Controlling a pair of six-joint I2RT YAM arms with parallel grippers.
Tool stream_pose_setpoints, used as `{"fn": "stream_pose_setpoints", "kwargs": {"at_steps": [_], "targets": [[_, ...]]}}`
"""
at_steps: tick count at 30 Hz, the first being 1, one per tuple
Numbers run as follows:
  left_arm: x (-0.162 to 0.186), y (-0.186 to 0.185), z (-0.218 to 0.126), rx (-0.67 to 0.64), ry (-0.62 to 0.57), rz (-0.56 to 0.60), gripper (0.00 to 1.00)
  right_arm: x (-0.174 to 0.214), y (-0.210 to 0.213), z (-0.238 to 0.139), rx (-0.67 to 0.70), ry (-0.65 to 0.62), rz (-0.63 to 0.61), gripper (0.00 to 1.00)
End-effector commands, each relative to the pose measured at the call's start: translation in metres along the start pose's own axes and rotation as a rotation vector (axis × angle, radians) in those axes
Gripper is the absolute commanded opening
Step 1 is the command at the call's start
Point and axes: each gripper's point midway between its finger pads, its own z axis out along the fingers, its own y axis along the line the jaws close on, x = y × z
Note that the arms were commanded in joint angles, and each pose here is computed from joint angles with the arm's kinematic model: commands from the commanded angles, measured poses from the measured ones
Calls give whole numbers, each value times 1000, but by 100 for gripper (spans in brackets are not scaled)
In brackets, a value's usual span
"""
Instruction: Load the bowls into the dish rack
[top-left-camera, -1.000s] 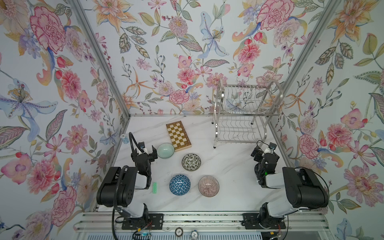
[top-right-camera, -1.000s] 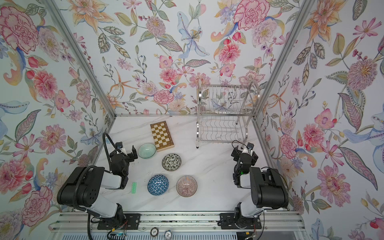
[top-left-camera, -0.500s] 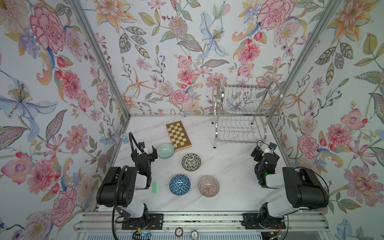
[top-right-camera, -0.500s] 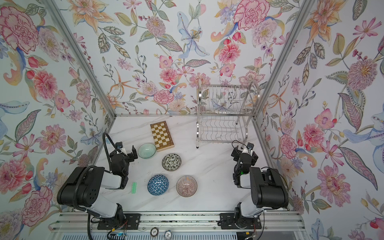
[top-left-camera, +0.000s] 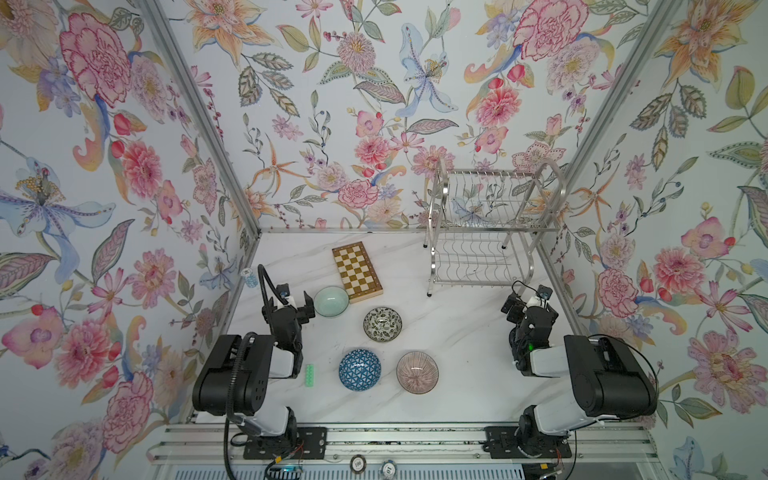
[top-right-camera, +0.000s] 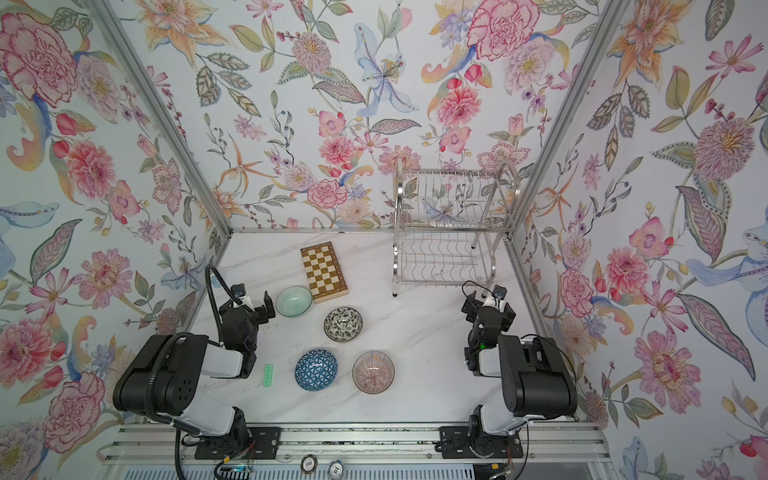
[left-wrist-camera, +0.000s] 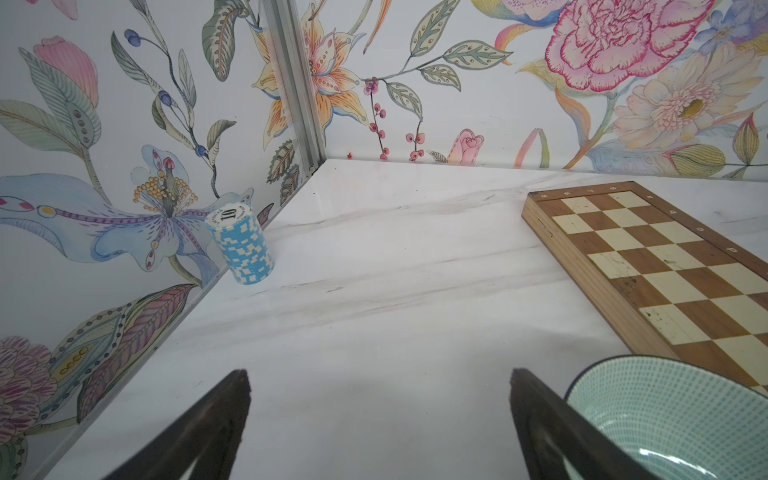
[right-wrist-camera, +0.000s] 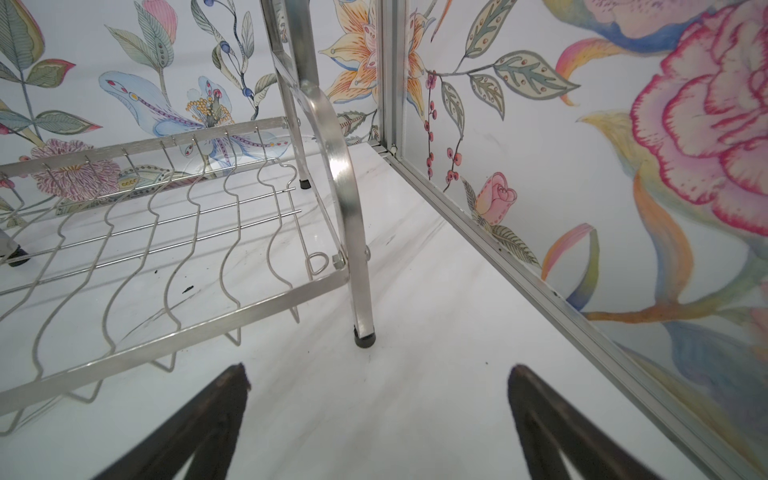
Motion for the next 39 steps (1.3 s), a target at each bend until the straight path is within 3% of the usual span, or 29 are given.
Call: {"fn": "stream_pose_setpoints", "kwargs": {"at_steps": [1, 8, 14, 19, 24, 31, 39], "targets": [[-23, 5, -2, -37, -55, -9, 99, -10, -1, -7, 1, -48, 10, 98], [-31, 14, -3, -82, -18, -21, 99, -15, 2, -10, -23, -57, 2, 99], [-48, 8, -7, -52, 55, -47, 99, -27, -21, -18, 73, -54, 78, 98], [-87, -15, -13, 56, 80, -19, 99, -32, -30, -22, 108, -76, 99, 98], [-115, -45, -20, 190, 67, -88, 99, -35, -36, -26, 135, -90, 118, 98], [-117, -114, -30, 413, 136, -70, 99, -45, -30, -36, 104, -88, 127, 99], [-116, -141, -41, 532, 272, -57, 98, -73, -14, -52, -7, -92, 222, 99]]}}
